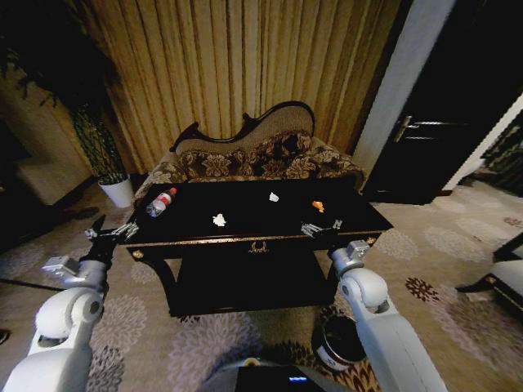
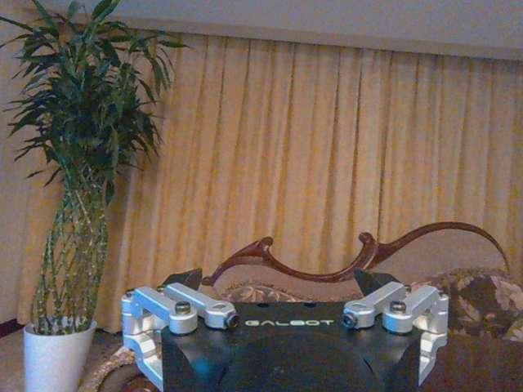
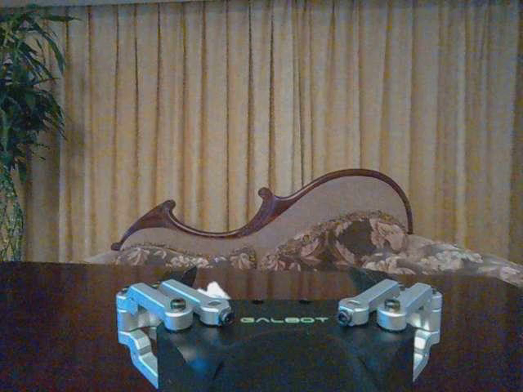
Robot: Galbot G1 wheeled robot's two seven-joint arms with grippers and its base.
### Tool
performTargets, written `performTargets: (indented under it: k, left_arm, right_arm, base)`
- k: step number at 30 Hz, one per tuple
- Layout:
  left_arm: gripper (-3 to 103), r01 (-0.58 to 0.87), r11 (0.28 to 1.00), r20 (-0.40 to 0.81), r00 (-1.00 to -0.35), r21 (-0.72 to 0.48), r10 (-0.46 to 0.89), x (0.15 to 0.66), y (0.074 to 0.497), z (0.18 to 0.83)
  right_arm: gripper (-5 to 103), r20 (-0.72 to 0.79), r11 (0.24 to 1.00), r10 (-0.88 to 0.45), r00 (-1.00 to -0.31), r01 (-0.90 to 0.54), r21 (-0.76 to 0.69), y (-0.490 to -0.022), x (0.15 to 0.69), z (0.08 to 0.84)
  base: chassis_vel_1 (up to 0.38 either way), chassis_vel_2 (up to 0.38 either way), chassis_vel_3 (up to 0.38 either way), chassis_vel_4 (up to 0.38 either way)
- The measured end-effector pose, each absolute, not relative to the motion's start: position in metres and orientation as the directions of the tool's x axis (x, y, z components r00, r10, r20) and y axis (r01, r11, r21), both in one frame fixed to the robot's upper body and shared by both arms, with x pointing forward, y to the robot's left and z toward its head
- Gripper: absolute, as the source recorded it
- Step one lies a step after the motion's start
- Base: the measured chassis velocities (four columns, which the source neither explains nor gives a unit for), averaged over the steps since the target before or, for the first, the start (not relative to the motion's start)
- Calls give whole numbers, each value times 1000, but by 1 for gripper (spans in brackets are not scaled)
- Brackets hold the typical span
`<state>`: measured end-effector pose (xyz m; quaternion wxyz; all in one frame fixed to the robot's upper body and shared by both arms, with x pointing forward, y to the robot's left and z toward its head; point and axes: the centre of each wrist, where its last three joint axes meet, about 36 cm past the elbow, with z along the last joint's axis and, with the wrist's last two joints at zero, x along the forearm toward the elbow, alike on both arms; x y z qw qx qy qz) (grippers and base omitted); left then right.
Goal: Move to the front of the table and place the trash on the table into the trash bin.
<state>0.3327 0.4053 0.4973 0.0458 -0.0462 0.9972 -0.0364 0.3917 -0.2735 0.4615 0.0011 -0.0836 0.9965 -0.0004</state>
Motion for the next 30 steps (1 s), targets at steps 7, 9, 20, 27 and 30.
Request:
performTargets:
  k: [7, 9, 20, 27, 30]
  left_arm:
    - [100, -89, 992, -89, -991, -91, -97, 334, 407, 496]
    - [100, -90, 992, -88, -991, -91, -98, 333, 407, 496]
    - [100, -89, 993, -100, -990, -79, -97, 331, 406, 504]
    - [100, -88, 993, -98, -991, -77, -95, 330, 405, 505]
    - [100, -88, 993, -99, -991, -76, -95, 330, 405, 505]
  right_arm:
    - [100, -10, 983, -184, -983, -184, -9, -288, 419, 474]
    - [100, -6, 985, -171, -985, -170, -19, -300, 439, 478]
    - [100, 60, 989, -131, -990, -135, -60, -342, 495, 500]
    - [100, 198, 992, -77, -977, -94, -78, -362, 515, 480]
    - [100, 264, 992, -48, -963, -77, -100, -369, 514, 467]
  base:
    - [-36, 48, 41, -43]
    - [0, 0, 0, 0]
    - [0, 0, 0, 0]
    - [0, 0, 0, 0]
    - [0, 0, 0, 0]
